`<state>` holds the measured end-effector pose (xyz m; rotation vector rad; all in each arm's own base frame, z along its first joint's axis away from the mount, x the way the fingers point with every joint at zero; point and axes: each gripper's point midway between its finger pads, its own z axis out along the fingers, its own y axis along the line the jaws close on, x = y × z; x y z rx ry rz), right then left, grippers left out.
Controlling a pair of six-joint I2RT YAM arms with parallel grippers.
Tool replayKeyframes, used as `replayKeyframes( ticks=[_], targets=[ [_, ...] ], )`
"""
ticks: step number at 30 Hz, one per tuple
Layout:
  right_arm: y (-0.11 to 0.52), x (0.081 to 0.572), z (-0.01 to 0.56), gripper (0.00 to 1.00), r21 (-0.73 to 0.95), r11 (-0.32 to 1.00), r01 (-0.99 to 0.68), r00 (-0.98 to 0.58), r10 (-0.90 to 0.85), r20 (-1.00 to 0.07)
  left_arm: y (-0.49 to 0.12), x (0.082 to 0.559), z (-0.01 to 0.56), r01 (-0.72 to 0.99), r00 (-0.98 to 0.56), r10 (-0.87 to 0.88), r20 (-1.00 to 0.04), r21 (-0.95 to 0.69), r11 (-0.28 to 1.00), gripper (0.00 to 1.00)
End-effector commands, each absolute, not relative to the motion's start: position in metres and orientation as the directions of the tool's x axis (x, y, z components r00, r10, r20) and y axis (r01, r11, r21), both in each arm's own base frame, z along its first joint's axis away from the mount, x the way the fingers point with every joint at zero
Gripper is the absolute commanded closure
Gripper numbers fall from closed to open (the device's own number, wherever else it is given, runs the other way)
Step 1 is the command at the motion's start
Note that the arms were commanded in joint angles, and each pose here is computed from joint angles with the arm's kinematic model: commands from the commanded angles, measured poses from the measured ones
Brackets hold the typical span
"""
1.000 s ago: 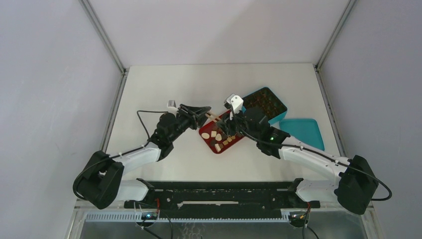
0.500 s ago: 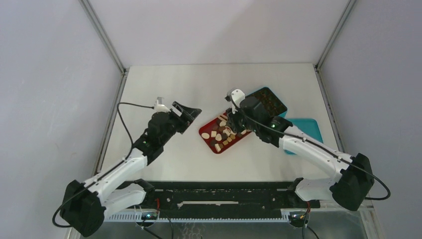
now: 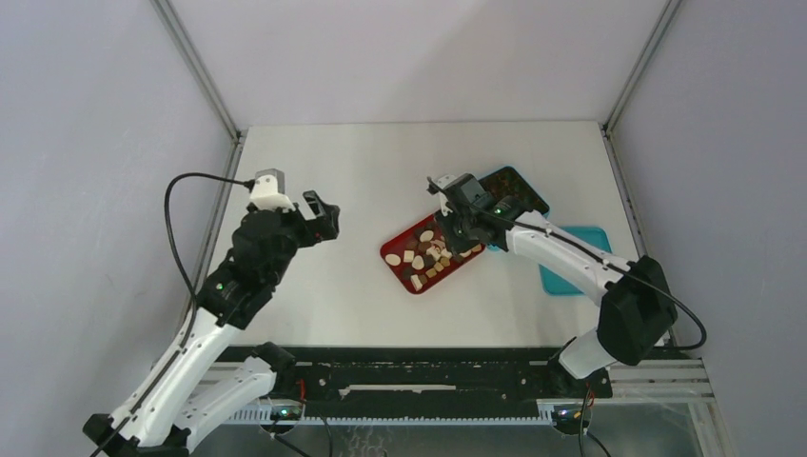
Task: Pack the chocolate
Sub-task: Adjust the clamp, then pick up the fake chocolate from the plate.
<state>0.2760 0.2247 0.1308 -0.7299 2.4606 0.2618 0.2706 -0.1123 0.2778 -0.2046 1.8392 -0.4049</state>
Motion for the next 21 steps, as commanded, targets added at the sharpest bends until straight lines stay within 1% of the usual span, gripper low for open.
replayKeyframes(
  ticks=[1, 3, 7, 12, 21],
  targets=[
    [0.228, 0.281, 0.135, 0.68, 0.046, 0.835, -0.548, -0.722, -0.444, -0.531, -0.074, 0.263, 0.307, 0.065, -0.231, -0.046, -0.972, -0.062, 0.996, 0.03],
    [0.224, 0.284, 0.13, 0.67, 0.037, 0.846, -0.532, -0.739, -0.442, -0.508, -0.069, 0.263, 0.303, 0.052, -0.233, -0.007, -0.972, -0.02, 0.998, 0.03],
    [0.213, 0.289, 0.123, 0.66, -0.001, 0.866, -0.501, -0.769, -0.445, -0.459, -0.076, 0.265, 0.287, 0.094, -0.264, -0.006, -0.964, -0.032, 0.995, 0.03],
    [0.209, 0.293, 0.115, 0.63, -0.039, 0.87, -0.491, -0.784, -0.462, -0.415, -0.072, 0.267, 0.277, 0.089, -0.278, 0.018, -0.961, -0.007, 0.996, 0.02],
    [0.217, 0.298, 0.108, 0.59, -0.046, 0.855, -0.517, -0.782, -0.494, -0.379, -0.069, 0.266, 0.275, 0.091, -0.274, -0.008, -0.962, -0.034, 0.995, 0.01]
  ],
)
